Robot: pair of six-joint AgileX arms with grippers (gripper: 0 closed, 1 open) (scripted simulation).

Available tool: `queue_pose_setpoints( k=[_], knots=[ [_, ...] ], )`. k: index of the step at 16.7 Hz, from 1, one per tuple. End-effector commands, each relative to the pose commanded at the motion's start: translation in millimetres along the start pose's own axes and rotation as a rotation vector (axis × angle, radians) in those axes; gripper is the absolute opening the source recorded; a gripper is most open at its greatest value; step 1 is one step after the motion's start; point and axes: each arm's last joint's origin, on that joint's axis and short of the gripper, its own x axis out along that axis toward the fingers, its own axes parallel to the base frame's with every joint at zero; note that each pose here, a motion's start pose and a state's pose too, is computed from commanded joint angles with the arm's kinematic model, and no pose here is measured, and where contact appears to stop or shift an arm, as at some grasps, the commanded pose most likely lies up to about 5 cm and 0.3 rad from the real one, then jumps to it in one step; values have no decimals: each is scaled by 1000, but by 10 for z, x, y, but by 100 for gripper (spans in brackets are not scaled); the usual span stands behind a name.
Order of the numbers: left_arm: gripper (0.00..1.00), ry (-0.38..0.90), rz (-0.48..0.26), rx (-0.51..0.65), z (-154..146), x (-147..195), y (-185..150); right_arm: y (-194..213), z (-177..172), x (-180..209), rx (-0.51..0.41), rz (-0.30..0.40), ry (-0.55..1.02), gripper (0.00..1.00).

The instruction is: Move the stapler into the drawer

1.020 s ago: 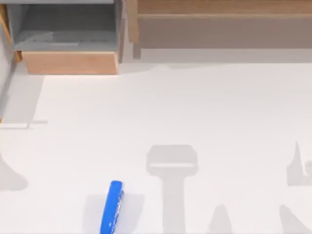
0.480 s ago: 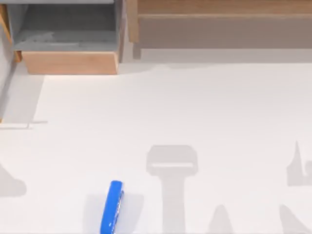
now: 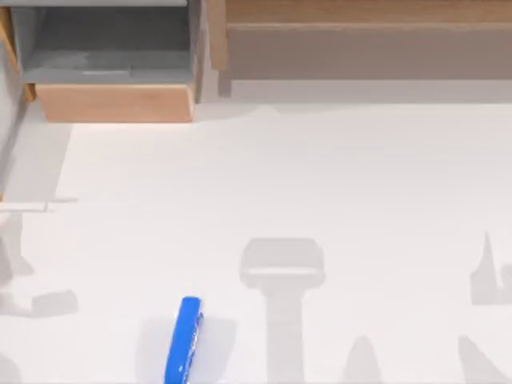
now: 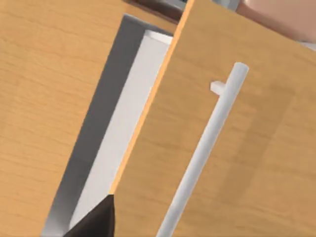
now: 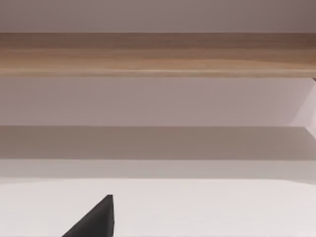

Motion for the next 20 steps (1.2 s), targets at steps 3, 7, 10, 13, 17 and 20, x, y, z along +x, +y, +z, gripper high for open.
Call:
queue_pose_setpoints(
  k=[3, 7, 10, 13, 17, 20],
  knots=[
    [100, -40, -52, -185, 168, 121, 48, 0, 0, 0, 0, 0, 0, 100],
    [100, -75, -104, -392, 440, 338, 203, 0, 0, 0, 0, 0, 0, 100],
    [100, -83, -161, -545, 653, 476, 265, 0, 0, 0, 0, 0, 0, 100],
    [100, -76, -229, -693, 880, 579, 290, 0, 0, 0, 0, 0, 0, 100],
    [100, -32, -336, -878, 1214, 684, 276, 0, 0, 0, 0, 0, 0, 100],
    [100, 24, -444, -1000, 1502, 738, 201, 0, 0, 0, 0, 0, 0, 100]
  ],
)
